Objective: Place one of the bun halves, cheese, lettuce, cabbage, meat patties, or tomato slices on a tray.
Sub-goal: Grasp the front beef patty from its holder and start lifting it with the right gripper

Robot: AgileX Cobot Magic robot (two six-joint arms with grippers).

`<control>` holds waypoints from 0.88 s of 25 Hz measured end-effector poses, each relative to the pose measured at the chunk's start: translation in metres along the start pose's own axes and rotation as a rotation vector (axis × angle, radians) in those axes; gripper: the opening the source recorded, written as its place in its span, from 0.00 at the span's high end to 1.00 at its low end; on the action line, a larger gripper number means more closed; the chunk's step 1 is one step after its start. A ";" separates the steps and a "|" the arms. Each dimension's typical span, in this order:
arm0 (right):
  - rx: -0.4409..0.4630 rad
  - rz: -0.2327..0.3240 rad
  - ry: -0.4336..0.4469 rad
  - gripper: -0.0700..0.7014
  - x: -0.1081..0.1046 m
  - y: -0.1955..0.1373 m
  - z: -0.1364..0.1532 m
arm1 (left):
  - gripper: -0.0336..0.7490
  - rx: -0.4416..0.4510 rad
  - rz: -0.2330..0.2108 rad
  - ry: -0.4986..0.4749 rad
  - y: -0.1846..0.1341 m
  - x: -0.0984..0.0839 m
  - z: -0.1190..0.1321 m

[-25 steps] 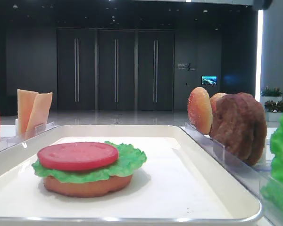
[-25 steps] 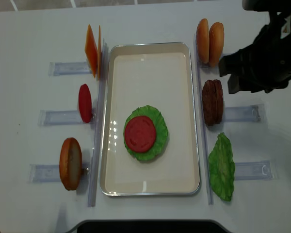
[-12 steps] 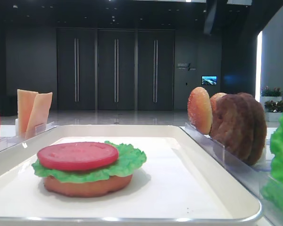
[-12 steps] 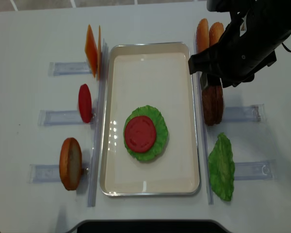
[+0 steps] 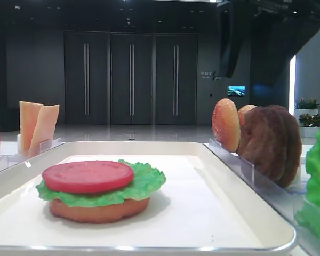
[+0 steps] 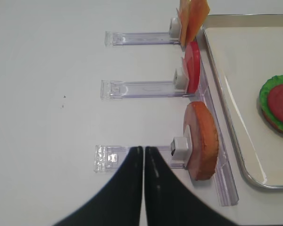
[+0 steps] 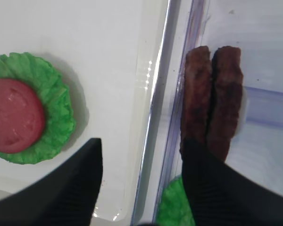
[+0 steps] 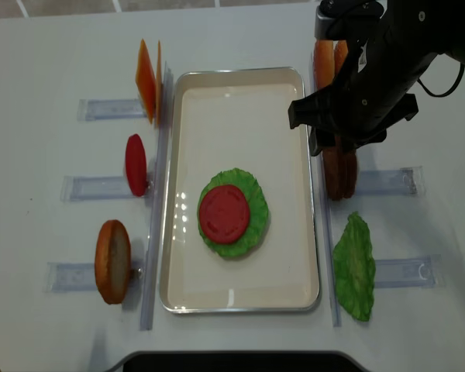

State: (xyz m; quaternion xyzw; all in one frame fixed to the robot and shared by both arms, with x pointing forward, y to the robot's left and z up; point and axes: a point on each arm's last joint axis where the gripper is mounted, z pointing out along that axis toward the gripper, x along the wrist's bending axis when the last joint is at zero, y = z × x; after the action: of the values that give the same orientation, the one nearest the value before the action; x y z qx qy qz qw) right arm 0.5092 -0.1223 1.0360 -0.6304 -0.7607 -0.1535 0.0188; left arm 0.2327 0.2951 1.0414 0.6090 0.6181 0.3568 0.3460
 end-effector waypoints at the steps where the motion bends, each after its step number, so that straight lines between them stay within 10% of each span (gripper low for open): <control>1: 0.003 0.001 -0.001 0.43 0.000 0.001 0.002 | 0.97 0.000 0.000 0.000 0.000 0.000 0.000; 22: 0.017 -0.036 -0.048 0.43 -0.012 0.007 0.013 | 0.97 0.001 0.000 0.000 0.000 0.000 0.000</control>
State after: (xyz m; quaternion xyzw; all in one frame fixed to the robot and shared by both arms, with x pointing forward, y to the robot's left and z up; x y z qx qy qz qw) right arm 0.5204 -0.1295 1.0227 -0.6199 -0.7734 -0.1322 0.0033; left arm 0.2328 0.2951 1.0411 0.6092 0.6183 0.3564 0.3457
